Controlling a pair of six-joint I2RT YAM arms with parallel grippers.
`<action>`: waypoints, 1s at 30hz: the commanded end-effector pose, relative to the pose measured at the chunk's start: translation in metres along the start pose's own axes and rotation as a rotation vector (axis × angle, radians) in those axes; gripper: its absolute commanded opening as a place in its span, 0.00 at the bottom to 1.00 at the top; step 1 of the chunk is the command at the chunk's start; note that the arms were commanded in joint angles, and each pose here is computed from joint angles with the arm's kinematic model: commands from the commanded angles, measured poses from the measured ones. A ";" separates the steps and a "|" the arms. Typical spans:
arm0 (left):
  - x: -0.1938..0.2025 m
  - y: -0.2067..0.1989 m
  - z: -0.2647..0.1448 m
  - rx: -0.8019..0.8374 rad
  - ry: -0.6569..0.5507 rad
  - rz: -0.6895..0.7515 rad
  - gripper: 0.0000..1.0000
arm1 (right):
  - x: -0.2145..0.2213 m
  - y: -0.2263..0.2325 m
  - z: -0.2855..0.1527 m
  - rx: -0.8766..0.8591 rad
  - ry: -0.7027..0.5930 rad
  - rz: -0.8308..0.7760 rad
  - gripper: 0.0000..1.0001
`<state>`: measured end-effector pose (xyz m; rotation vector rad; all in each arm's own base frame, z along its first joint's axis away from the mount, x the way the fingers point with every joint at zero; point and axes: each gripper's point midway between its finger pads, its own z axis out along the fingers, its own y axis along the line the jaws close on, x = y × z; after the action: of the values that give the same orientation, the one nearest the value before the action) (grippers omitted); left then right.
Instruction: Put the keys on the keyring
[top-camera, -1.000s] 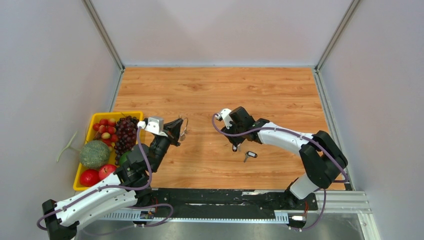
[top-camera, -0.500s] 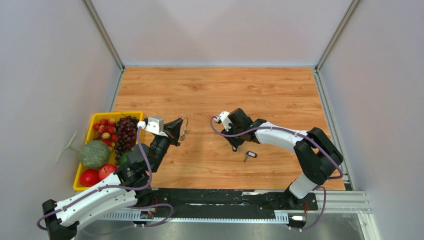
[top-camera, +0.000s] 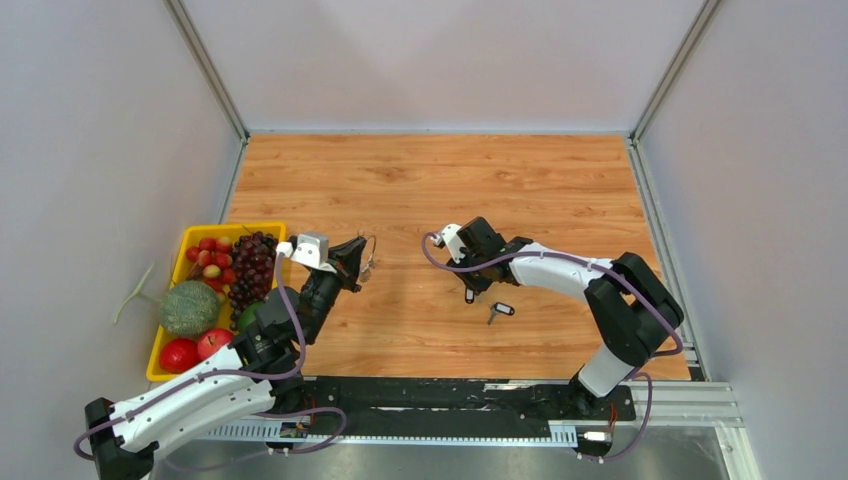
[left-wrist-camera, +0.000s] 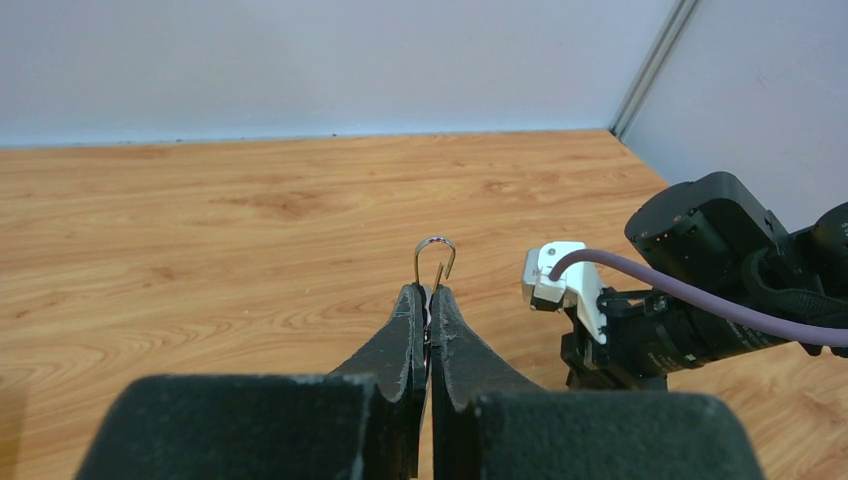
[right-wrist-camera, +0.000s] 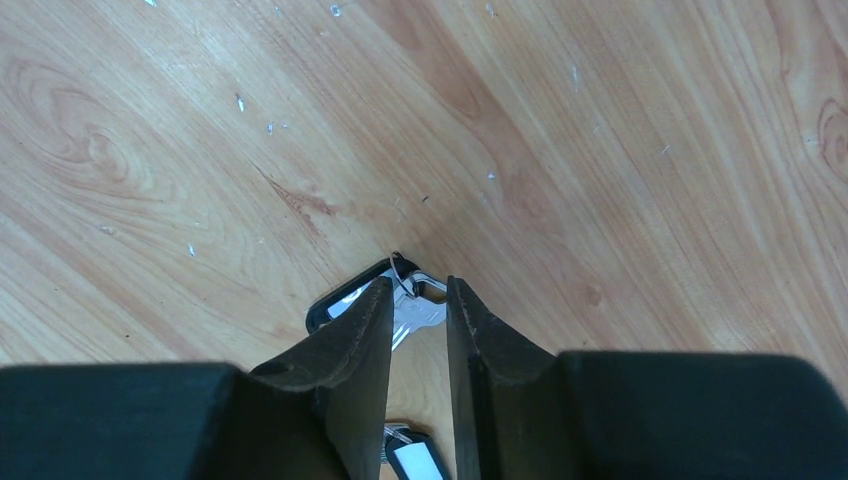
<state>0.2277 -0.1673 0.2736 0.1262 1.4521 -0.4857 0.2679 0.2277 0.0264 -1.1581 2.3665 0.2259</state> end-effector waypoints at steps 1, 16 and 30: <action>-0.007 0.001 0.001 -0.007 -0.030 -0.021 0.00 | -0.008 -0.004 0.000 0.006 -0.015 0.011 0.28; -0.008 0.001 0.001 -0.010 -0.030 -0.019 0.00 | -0.015 -0.001 -0.001 -0.026 -0.037 0.023 0.00; -0.011 -0.008 0.000 0.043 -0.036 -0.026 0.00 | -0.086 0.068 -0.124 -0.271 -0.457 -0.142 0.00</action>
<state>0.2273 -0.1681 0.2736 0.1303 1.4516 -0.4893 0.2437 0.2656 0.1340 -1.1491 2.0539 0.4880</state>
